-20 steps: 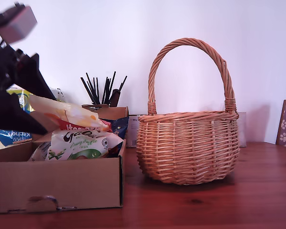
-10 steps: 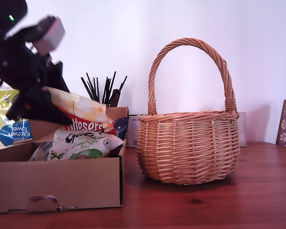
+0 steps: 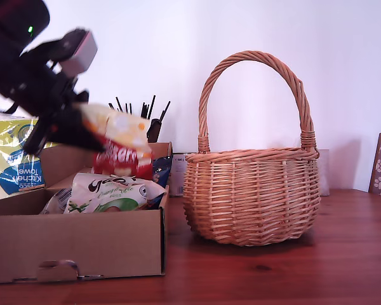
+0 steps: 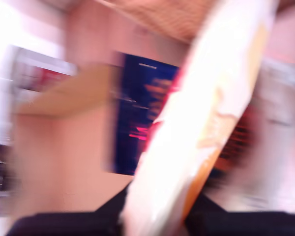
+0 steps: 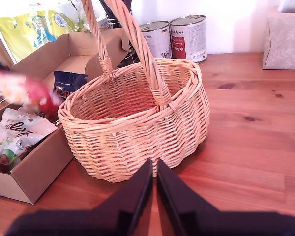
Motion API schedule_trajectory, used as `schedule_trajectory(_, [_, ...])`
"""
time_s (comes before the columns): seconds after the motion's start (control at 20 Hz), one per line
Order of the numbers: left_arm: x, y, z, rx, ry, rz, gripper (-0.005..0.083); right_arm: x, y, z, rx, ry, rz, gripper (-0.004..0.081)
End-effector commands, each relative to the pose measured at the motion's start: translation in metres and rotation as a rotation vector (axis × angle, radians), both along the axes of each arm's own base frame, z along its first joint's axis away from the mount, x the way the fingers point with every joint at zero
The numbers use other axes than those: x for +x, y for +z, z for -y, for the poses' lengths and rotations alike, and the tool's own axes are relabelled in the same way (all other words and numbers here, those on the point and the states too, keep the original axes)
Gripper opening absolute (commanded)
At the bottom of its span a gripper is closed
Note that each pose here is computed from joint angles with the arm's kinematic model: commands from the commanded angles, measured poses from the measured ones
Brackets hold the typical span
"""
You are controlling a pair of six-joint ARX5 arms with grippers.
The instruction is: Move the bags of Easter eggs from the cardboard box on the left into the woven basket on the right side.
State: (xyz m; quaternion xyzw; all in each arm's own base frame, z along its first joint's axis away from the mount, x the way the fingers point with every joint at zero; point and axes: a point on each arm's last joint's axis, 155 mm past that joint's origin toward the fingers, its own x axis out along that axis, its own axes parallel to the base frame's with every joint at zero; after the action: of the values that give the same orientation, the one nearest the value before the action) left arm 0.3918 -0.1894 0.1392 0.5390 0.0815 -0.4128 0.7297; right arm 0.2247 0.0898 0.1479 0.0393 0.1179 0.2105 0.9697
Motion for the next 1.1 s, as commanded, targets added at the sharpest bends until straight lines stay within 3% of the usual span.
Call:
schedule_trajectory(0.0, [0.002, 0.02, 0.006, -0.013, -0.015, 0.041, -0.0002, 0.0, 0.001, -0.002, 0.001, 0.008, 0.001, -0.0012])
schedule_trajectory(0.15, [-0.002, 0.06, 0.02, -0.105, -0.015, 0.063, -0.0002, 0.0, 0.001, -0.001, 0.0, 0.005, 0.001, -0.0012])
schedule_trajectory(0.4, [-0.044, 0.105, 0.08, -0.367, -0.172, -0.058, -0.0002, 0.0, 0.001, -0.001, 0.0, 0.004, 0.001, -0.0012])
schedule_trajectory(0.55, [-0.067, 0.101, 0.116, -0.409, -0.247, -0.125, -0.002, 0.0, 0.001, -0.001, 0.0, 0.004, 0.001, -0.0012])
schedule_trajectory(0.7, [-0.071, 0.086, 0.145, -0.42, -0.294, -0.145, -0.002, 0.0, 0.001, -0.001, 0.0, 0.004, 0.001, -0.0012])
schedule_trajectory(1.05, [-0.03, 0.043, 0.185, -0.434, -0.279, -0.04, -0.002, 0.0, 0.001, -0.001, 0.0, 0.004, 0.001, -0.0012])
